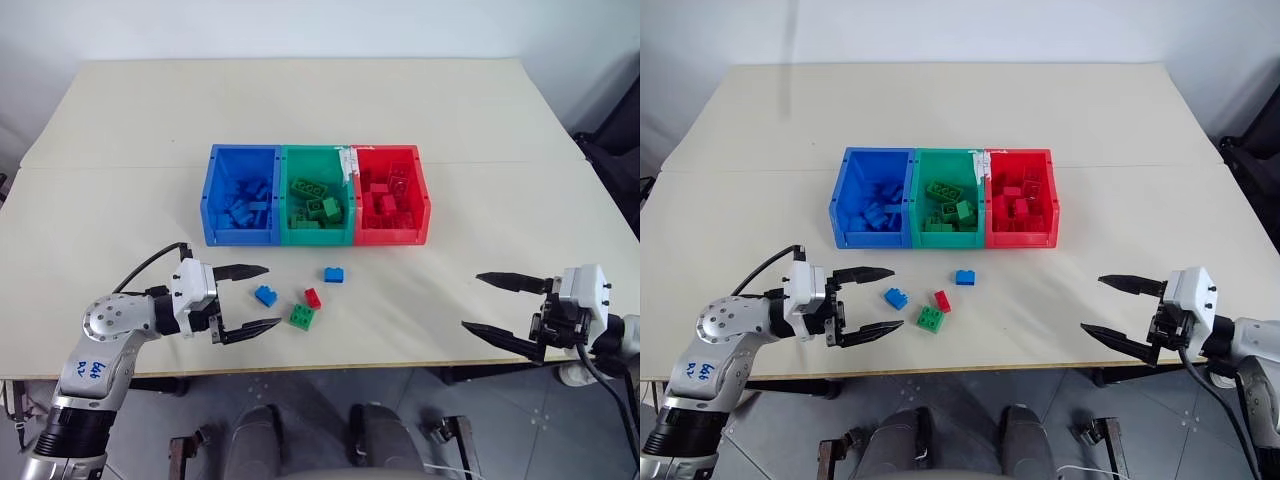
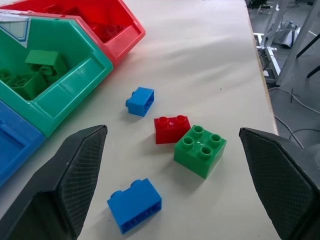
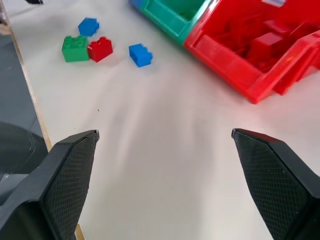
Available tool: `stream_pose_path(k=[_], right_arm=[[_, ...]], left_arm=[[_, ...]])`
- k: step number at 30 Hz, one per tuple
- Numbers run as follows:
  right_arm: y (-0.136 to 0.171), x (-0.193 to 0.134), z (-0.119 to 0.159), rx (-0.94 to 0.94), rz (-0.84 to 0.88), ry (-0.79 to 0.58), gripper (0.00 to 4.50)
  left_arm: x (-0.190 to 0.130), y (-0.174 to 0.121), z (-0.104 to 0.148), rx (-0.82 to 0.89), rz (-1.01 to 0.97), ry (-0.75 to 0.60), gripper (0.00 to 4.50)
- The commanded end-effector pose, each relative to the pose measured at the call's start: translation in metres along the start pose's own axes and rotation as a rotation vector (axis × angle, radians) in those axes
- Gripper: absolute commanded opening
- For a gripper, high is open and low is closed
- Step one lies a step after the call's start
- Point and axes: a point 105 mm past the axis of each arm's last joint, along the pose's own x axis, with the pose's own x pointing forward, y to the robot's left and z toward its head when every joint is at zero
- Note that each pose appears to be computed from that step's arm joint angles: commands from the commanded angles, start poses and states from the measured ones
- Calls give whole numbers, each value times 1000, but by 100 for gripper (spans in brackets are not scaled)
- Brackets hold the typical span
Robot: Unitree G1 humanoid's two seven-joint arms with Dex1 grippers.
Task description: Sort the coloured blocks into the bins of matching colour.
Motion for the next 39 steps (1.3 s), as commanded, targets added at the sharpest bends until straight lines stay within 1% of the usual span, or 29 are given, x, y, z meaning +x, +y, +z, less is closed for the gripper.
stream_pose_path(k=[1,6,8,12,14,17,20,23,26,31,33,35,37,39], right_arm=[[0,20,6,-37,49,-22,446],[2,58,15,4,145,-61,446],[4,82,22,15,208,-61,446],[5,131,30,4,289,-11,446],[8,147,32,-10,327,6,446],[14,171,30,-17,370,27,446],[16,196,21,-35,343,64,446],[17,206,14,-39,323,91,446],[18,206,12,-34,320,93,389],[18,204,12,-34,317,90,226],[18,203,13,-34,317,87,150],[20,207,28,-16,321,36,91],[21,214,46,31,312,-19,88],[19,220,59,83,278,-40,88]], left_arm=[[-11,7,5,36,50,-11,450],[-27,13,4,22,131,-6,450],[-41,16,1,7,190,10,450],[-68,16,-6,-9,308,48,450],[-76,13,-8,-13,348,65,450],[-88,6,-13,-35,400,79,450],[-92,-6,-16,-58,436,75,450],[-88,-12,-16,-68,446,67,450],[-85,-15,-16,-72,445,63,450],[-82,-14,-15,-71,447,56,450],[-82,-13,-14,-69,449,51,450],[-82,-10,-11,-69,474,27,450],[-83,-10,-9,-74,498,9,450],[-83,-11,-8,-84,515,-2,450]])
